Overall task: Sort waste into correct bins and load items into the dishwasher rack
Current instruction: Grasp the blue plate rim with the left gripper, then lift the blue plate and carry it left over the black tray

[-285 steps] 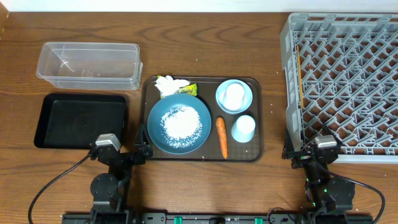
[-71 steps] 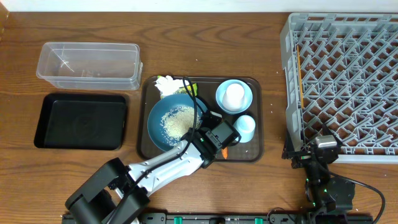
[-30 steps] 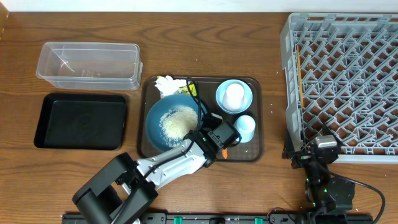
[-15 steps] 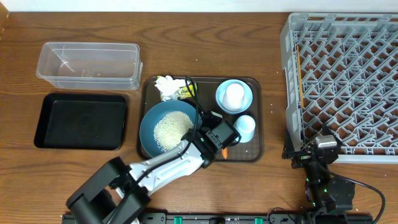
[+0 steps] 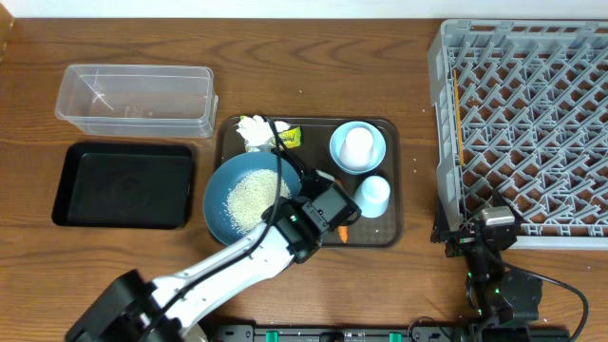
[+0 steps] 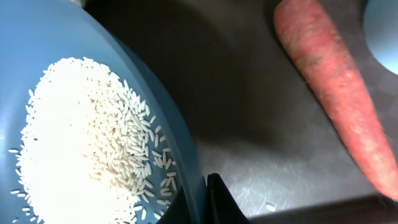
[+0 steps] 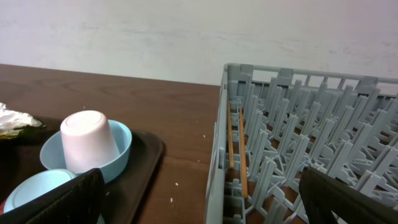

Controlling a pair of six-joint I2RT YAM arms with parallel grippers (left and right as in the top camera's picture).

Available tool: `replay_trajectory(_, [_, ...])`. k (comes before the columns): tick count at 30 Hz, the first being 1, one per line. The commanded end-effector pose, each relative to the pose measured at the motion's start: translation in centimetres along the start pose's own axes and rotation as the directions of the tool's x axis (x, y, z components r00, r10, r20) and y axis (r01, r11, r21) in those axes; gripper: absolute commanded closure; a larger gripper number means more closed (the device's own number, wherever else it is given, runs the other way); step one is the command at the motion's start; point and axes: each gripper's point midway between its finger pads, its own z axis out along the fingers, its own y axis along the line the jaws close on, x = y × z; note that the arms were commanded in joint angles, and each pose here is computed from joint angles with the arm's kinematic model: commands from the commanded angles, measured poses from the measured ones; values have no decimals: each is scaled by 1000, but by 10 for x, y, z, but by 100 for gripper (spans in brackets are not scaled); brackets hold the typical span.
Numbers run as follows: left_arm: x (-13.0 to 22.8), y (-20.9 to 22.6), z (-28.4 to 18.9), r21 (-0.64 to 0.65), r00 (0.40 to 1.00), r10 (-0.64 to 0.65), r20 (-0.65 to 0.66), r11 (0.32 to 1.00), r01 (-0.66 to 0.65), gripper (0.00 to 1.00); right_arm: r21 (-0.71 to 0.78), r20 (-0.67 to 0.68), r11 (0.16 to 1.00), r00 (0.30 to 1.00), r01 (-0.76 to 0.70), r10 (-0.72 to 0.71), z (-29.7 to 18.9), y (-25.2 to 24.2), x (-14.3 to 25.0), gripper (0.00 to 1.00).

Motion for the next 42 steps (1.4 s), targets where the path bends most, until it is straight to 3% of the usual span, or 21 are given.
replay_trajectory(1, [-21, 6, -22, 1, 995, 59, 78, 998, -59, 94, 19, -2, 1000, 1000, -4, 4, 0, -4, 1, 1])
replay_trajectory(6, [-28, 16, -40, 9, 990, 73, 124, 997, -75, 94, 19, -2, 1000, 1000, -4, 4, 0, -4, 1, 1])
replay_trajectory(16, [-38, 89, -74, -27, 969, -133, 207, 990, 141, 94, 19, -2, 1000, 1000, -4, 4, 0, -4, 1, 1])
replay_trajectory(21, [-40, 132, -88, -16, 925, -280, 257, 956, 294, 94, 19, -2, 1000, 1000, -4, 4, 0, -4, 1, 1])
replay_trajectory(30, [-48, 184, -86, 143, 829, -491, 269, 871, 469, 94, 19, -2, 1000, 1000, -4, 4, 0, -4, 1, 1])
replay_trajectory(37, [-56, 223, -91, 181, 750, -568, 339, 822, 541, 94, 19, -2, 1000, 1000, -4, 4, 0, -4, 1, 1])
replay_trajectory(42, [-60, 239, -85, 166, 726, -587, 359, 806, 569, 94, 19, -2, 1000, 1000, -4, 4, 0, -4, 1, 1])
